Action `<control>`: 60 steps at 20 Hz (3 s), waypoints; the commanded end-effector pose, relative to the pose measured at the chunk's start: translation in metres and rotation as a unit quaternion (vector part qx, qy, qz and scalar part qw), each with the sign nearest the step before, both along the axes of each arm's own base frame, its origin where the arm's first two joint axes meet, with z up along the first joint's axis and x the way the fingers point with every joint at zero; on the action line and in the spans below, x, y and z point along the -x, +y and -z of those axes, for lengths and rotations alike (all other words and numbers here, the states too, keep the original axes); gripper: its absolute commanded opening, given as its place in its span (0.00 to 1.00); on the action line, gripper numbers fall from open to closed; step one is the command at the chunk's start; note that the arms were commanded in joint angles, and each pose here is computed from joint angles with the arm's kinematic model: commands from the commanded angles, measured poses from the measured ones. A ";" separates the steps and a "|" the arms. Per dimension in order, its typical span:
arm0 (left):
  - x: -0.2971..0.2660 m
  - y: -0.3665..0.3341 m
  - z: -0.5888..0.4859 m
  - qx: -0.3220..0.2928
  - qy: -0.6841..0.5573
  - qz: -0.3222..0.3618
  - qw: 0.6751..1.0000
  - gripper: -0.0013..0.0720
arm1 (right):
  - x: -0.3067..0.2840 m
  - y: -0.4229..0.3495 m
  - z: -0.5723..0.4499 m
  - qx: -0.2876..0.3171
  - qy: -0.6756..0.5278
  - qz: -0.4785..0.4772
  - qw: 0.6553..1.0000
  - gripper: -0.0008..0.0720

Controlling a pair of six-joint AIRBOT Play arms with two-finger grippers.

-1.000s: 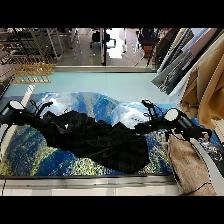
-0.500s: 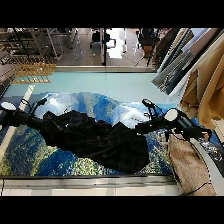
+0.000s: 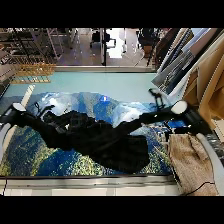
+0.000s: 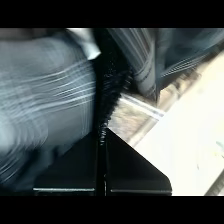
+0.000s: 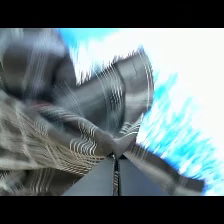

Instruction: Fold the clothes and pants, and hang the long-sleeved shirts on hangers.

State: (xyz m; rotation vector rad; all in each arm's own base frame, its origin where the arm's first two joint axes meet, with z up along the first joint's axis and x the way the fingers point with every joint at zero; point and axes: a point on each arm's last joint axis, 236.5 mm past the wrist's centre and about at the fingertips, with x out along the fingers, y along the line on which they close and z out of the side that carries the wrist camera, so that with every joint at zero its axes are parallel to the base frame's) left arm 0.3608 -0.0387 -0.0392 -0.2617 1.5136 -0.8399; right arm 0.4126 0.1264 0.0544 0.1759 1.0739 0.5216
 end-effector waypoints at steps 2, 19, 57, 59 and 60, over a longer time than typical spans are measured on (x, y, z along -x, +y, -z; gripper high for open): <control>-0.032 0.066 -0.063 -0.011 -0.099 -0.106 0.989 0.04 | -0.012 -0.074 -0.092 0.022 -0.067 0.069 0.995 0.03; 0.111 0.204 -0.022 -0.044 0.089 -0.328 0.939 0.99 | 0.069 -0.179 -0.124 0.169 -0.023 0.153 0.973 0.03; -0.164 0.100 -0.113 -0.154 -0.224 -0.199 0.942 0.03 | 0.039 -0.177 -0.145 0.138 -0.093 0.185 0.969 0.03; -0.169 0.105 -0.208 -0.071 -0.327 -0.241 0.911 0.04 | 0.017 -0.186 -0.165 0.133 -0.147 0.217 0.956 0.03; -0.162 0.115 -0.247 -0.049 -0.368 -0.259 0.892 0.04 | 0.010 -0.189 -0.173 0.132 -0.168 0.225 0.950 0.03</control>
